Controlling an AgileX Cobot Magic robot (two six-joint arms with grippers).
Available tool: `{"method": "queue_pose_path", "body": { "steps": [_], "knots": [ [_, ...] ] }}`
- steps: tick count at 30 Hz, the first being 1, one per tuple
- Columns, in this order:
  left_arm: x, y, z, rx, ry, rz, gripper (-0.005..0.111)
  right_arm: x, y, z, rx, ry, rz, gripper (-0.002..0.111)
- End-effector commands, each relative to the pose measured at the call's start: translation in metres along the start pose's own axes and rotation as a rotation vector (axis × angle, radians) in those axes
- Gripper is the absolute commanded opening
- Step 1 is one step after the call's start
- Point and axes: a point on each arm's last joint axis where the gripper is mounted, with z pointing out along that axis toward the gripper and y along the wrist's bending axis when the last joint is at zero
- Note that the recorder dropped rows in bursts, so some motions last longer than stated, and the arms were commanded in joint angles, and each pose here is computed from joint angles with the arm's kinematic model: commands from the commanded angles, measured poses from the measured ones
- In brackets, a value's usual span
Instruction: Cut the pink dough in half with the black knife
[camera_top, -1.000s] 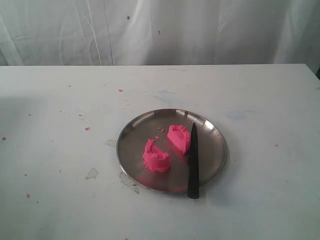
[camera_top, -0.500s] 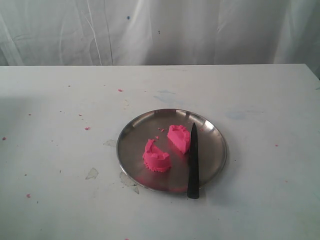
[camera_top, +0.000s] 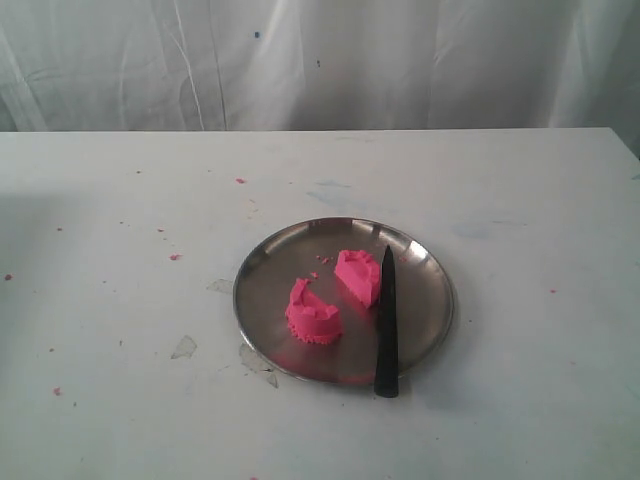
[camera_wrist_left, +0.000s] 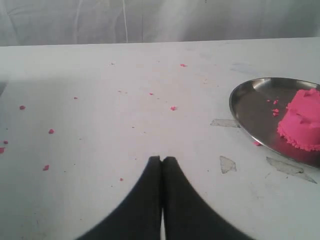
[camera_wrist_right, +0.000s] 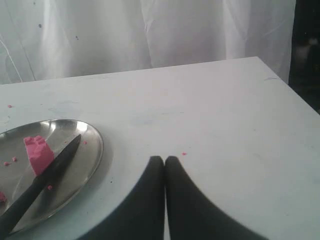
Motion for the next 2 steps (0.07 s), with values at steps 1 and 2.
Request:
{"method": "queue_pose_path", "body": {
  "steps": [1, 2],
  "knots": [
    [0.001, 0.0, 0.0, 0.001, -0.001, -0.008, 0.0, 0.0001, -0.0005, 0.0, 0.005, -0.016, 0.003, 0.0],
    [0.001, 0.0, 0.0, 0.001, -0.001, -0.005, 0.0, 0.0001, -0.0005, 0.0, 0.005, -0.016, 0.003, 0.0]
  ]
}}
